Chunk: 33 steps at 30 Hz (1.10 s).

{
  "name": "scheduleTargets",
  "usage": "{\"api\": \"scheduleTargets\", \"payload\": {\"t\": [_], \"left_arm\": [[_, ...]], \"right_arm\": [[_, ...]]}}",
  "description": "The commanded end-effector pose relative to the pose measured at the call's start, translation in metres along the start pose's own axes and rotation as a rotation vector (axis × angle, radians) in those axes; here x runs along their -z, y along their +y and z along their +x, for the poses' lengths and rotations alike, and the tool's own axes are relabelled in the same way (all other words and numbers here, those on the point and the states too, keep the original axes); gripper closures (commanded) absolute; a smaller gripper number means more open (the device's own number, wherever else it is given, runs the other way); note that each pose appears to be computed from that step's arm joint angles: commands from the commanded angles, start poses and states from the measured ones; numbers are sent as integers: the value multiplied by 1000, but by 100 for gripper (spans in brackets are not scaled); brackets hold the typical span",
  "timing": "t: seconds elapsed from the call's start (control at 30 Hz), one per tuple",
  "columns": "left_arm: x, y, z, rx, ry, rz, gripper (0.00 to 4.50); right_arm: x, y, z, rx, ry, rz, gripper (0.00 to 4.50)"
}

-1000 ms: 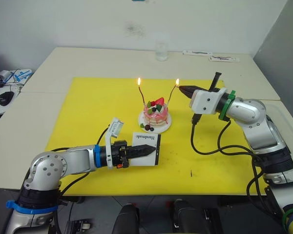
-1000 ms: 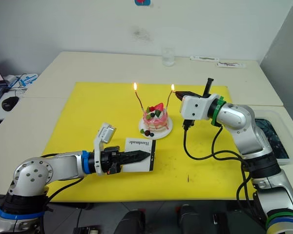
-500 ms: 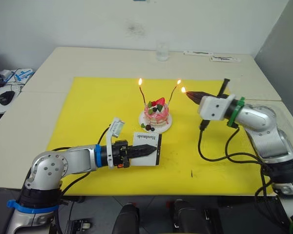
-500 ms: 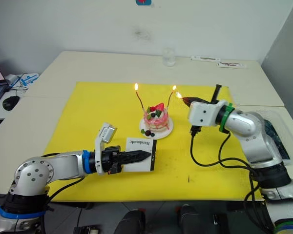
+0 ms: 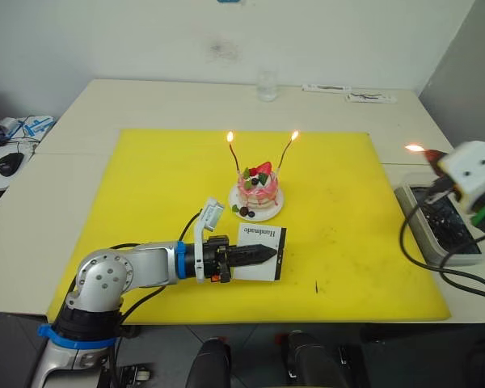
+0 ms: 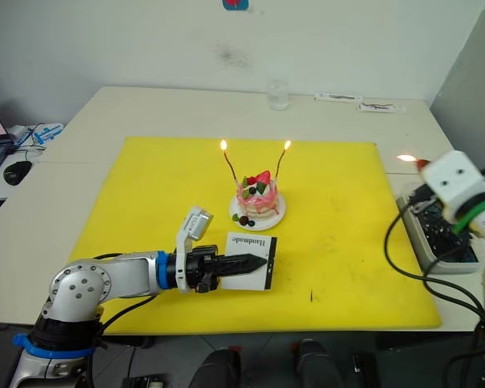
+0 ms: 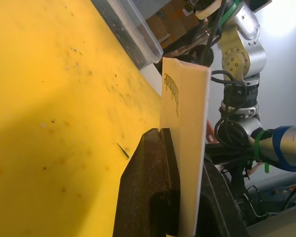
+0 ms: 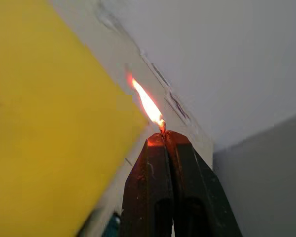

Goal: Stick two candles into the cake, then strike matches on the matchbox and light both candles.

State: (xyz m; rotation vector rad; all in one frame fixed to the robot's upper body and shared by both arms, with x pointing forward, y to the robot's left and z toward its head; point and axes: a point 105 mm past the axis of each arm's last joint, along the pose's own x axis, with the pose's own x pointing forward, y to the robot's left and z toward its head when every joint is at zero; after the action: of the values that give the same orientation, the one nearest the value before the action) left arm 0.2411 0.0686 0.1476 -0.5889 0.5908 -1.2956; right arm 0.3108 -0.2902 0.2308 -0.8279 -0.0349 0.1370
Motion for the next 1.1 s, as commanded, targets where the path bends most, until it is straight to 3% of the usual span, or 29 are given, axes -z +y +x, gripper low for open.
{"api": "scheduleTargets", "payload": {"t": [0.03,0.2,0.3,0.47,0.63,0.87,0.97,1.1], "left_arm": [[0,-12,9,50,11,41,450],[1,-12,18,61,13,47,450],[1,-12,22,65,12,49,450],[0,-9,27,60,5,48,450],[0,-6,28,49,3,49,450],[0,5,27,-39,15,68,450],[1,14,26,-117,25,99,450],[1,23,19,-195,55,124,450]], "right_arm": [[20,-18,-14,85,85,20,448],[61,-17,-21,112,232,101,448],[74,-19,-22,126,276,125,390],[86,-26,-25,167,305,164,200],[77,-32,-29,189,272,163,11],[43,-33,-37,131,144,154,5],[5,-6,-45,-87,-12,139,5],[-30,46,-61,-424,-103,245,5]]}}
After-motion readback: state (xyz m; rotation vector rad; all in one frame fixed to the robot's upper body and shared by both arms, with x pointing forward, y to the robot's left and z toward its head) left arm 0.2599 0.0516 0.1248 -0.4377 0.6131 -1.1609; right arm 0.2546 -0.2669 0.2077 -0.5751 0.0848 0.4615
